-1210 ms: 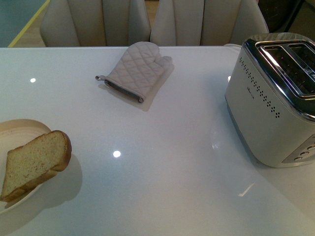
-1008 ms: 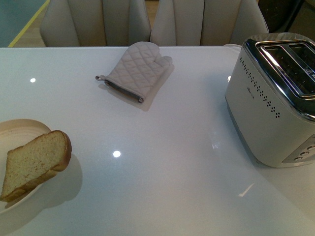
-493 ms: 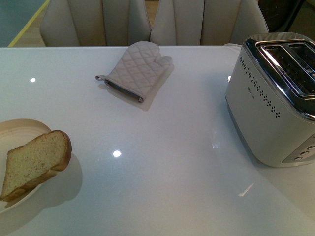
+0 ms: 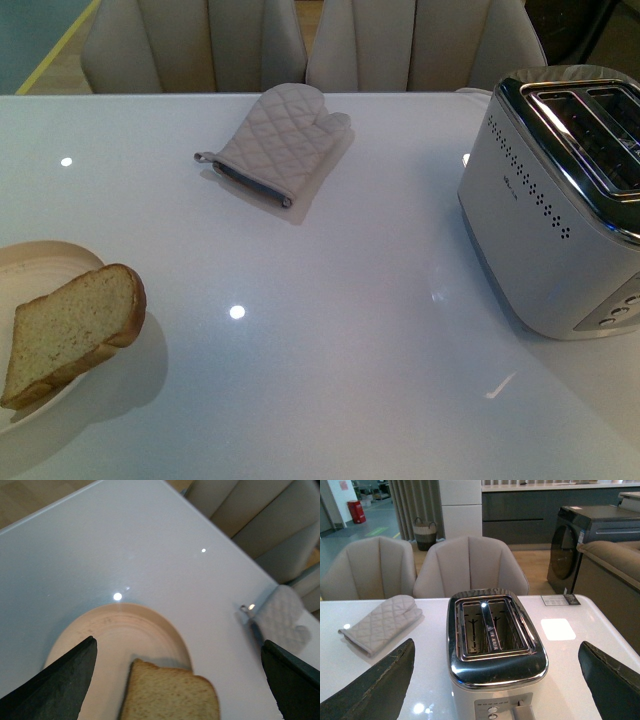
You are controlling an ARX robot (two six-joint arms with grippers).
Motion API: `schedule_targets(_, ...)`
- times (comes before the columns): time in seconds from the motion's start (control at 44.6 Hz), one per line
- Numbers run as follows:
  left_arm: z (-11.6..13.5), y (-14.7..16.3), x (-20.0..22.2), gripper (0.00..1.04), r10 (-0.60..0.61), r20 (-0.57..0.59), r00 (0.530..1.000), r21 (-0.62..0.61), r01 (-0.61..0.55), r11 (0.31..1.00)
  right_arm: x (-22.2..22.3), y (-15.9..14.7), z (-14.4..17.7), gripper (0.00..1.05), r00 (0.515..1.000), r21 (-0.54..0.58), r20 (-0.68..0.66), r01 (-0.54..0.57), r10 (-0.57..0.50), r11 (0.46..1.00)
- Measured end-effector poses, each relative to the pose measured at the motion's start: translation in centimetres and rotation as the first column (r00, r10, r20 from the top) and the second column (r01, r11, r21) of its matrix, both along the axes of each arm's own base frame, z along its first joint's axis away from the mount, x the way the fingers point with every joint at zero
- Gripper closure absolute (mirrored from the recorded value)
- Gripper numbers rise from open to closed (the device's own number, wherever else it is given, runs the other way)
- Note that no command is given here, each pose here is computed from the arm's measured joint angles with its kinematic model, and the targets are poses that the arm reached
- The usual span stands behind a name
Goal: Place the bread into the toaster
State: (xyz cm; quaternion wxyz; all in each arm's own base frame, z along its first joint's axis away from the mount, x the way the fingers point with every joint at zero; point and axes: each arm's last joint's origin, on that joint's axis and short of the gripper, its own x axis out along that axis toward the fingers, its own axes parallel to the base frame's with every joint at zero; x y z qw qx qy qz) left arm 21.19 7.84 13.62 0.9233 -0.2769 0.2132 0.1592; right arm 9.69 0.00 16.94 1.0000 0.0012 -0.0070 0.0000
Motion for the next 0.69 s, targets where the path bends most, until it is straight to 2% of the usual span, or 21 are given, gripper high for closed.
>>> schedule_targets(0.134, -3.0, 1.6, 0.6, 0.07, 0.023, -0.094, 0.995, 0.014, -0.022, 1.0, 0.0, 0.0, 0.0, 0.09, 1.0, 0.0, 0.0, 0.0, 0.0, 1.0)
schedule_targets(0.403, -10.6, 4.3, 1.3, 0.07, 0.033, -0.282, 0.959, 0.019, -0.029, 0.999, 0.0, 0.0, 0.0, 0.09, 1.0, 0.0, 0.0, 0.0, 0.0, 1.0)
schedule_targets(0.695, -14.2, 5.2, 2.2, 0.07, 0.04, -0.374, 0.927, 0.035, -0.029, 0.999, 0.0, 0.0, 0.0, 0.09, 1.0, 0.0, 0.0, 0.0, 0.0, 1.0)
